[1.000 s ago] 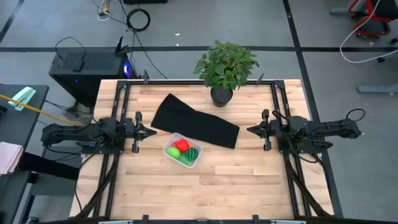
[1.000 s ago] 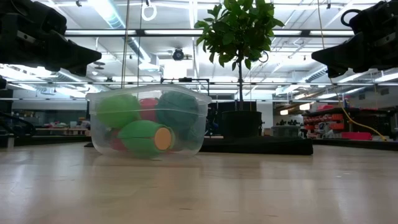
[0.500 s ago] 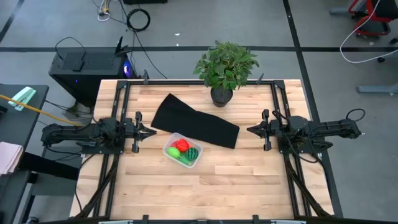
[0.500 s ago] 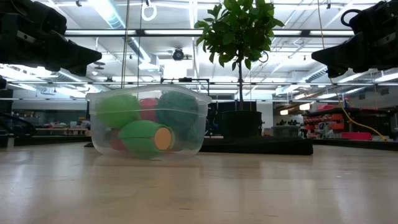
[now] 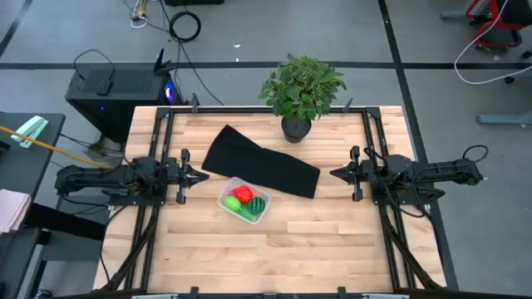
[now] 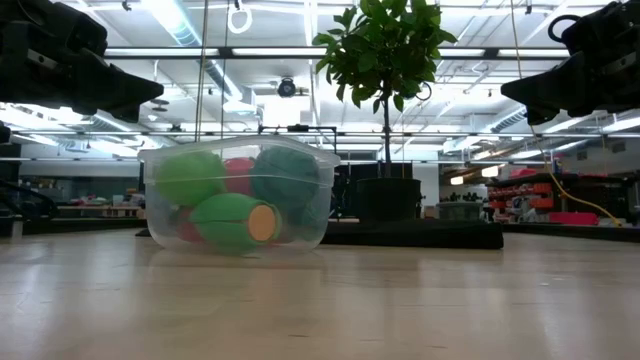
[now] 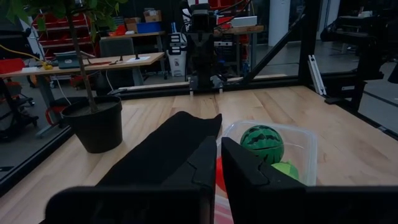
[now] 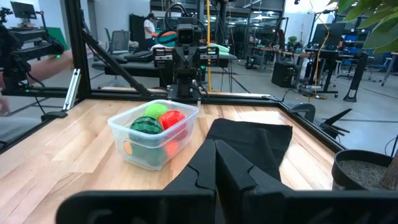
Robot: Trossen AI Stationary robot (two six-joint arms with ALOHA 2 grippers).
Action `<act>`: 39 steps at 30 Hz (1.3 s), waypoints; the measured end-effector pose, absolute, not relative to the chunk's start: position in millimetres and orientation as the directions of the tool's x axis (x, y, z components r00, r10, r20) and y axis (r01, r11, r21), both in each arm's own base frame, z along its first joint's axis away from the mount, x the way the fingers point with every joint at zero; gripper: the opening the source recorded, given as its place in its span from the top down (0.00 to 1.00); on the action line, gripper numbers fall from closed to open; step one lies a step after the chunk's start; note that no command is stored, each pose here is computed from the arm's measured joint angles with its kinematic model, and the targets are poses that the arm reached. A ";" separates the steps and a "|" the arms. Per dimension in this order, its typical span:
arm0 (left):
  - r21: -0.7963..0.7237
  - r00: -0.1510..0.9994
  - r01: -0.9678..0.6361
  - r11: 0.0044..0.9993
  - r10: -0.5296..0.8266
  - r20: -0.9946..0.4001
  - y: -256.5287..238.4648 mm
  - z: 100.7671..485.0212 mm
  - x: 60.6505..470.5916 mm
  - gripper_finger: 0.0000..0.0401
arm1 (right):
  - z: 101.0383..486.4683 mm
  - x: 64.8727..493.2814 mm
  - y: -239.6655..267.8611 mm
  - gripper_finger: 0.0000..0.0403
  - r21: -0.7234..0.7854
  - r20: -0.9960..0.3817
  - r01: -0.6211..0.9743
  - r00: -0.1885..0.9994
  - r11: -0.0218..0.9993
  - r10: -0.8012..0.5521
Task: Pick and placing Produce into tupperware
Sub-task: Return to Home Position
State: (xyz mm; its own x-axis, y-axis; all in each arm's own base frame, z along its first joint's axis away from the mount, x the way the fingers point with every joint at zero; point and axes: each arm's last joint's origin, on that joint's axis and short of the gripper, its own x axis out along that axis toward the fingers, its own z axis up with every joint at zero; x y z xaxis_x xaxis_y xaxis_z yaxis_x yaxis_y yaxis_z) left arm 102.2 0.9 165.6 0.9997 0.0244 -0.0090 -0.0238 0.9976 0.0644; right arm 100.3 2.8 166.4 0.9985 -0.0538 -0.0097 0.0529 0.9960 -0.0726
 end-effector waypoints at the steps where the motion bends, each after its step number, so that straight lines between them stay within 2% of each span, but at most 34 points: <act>1: 0.064 1.000 -0.024 0.998 0.024 -0.009 0.9 165.6 102.2 0.92 | 166.4 100.3 2.8 0.99 -0.073 -0.010 0.053 0.998 0.996 -0.054; 13: 0.064 1.000 -0.024 0.998 0.024 -0.009 0.9 165.6 102.1 0.94 | 166.3 100.3 2.8 0.99 -0.073 -0.010 0.053 0.998 0.996 -0.054; 23: 0.064 1.000 -0.024 0.998 0.024 -0.009 0.9 165.6 102.1 0.91 | 166.4 100.3 2.8 0.99 -0.073 -0.010 0.053 0.999 0.996 -0.054; 32: 0.065 1.000 -0.024 0.998 0.024 -0.009 0.9 165.6 102.2 0.94 | 166.3 100.3 2.8 0.99 -0.073 -0.010 0.053 0.998 0.996 -0.054; 39: 0.064 1.000 -0.024 0.998 0.024 -0.009 0.9 165.6 102.1 0.92 | 166.3 100.2 2.8 0.99 -0.073 -0.010 0.053 0.998 0.996 -0.054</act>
